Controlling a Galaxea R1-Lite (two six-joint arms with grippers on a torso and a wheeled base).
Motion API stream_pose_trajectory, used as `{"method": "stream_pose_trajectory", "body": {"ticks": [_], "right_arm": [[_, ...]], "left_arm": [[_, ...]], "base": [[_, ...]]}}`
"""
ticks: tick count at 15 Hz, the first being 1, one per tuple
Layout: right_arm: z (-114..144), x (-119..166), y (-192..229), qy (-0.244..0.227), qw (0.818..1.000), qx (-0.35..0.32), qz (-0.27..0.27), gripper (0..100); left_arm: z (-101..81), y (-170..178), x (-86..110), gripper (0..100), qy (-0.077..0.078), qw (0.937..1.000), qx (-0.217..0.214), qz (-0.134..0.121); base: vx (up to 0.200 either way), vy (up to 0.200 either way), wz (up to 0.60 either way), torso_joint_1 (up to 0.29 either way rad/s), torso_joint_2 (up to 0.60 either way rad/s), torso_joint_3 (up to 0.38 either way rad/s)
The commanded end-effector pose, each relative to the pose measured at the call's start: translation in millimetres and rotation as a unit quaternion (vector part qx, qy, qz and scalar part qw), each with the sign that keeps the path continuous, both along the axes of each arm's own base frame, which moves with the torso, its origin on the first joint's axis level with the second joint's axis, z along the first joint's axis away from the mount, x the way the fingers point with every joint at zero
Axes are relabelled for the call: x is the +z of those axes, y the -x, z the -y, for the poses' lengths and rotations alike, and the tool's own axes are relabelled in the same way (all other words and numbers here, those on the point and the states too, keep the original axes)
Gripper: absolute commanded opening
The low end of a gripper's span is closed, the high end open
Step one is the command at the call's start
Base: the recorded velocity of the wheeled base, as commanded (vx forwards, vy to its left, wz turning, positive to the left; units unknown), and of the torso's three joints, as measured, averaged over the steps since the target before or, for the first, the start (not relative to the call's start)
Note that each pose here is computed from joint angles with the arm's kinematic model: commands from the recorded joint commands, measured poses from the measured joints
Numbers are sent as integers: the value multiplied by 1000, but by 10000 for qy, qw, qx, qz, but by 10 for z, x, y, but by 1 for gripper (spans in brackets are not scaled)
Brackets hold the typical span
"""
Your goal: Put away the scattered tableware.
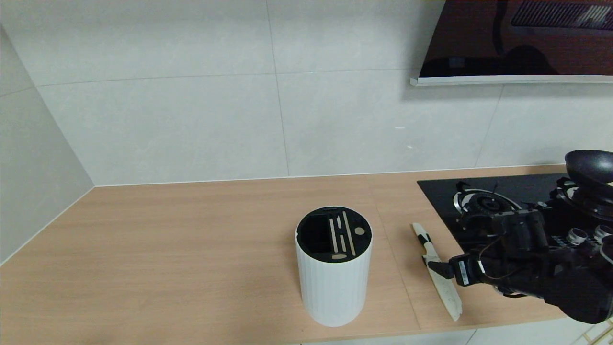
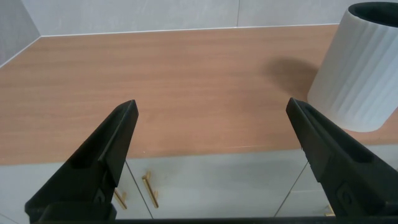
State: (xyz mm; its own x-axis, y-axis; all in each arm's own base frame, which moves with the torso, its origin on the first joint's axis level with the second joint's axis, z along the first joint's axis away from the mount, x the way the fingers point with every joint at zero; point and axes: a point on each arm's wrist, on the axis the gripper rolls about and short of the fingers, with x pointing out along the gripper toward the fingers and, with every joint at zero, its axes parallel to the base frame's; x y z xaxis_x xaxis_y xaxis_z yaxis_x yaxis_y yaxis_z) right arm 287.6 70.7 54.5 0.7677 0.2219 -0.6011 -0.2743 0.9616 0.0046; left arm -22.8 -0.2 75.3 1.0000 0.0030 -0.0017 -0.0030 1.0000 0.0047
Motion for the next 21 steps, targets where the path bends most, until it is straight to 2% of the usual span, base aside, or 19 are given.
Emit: {"method": "stream_pose_trajectory", "body": {"ticks": [1, 5, 7, 10, 15, 21], "right_arm": [[-49, -319, -88, 122, 9996, -24, -249, 100], [-82, -398, -224, 89, 9998, -68, -139, 100], [-113, -467, -354, -77, 9996, -222, -145, 100], [-134, -531, -491, -42, 9984, -557, -72, 100], [-143, -558, -527, -149, 9977, -657, -88, 100], [-144, -635, -581, -61, 9969, -779, -105, 100]], "left_arm": [[0, 0, 0, 100, -7, 10000, 0, 1], [0, 0, 0, 100, 0, 10000, 0, 1], [0, 0, 0, 100, 0, 10000, 0, 1], [0, 0, 0, 100, 0, 10000, 0, 1], [0, 0, 0, 100, 0, 10000, 0, 1], [0, 0, 0, 100, 0, 10000, 0, 1]], "base": [[0, 0, 0, 0, 0, 0], [0, 0, 0, 0, 0, 0], [0, 0, 0, 0, 0, 0], [0, 0, 0, 0, 0, 0], [0, 0, 0, 0, 0, 0], [0, 0, 0, 0, 0, 0]]}}
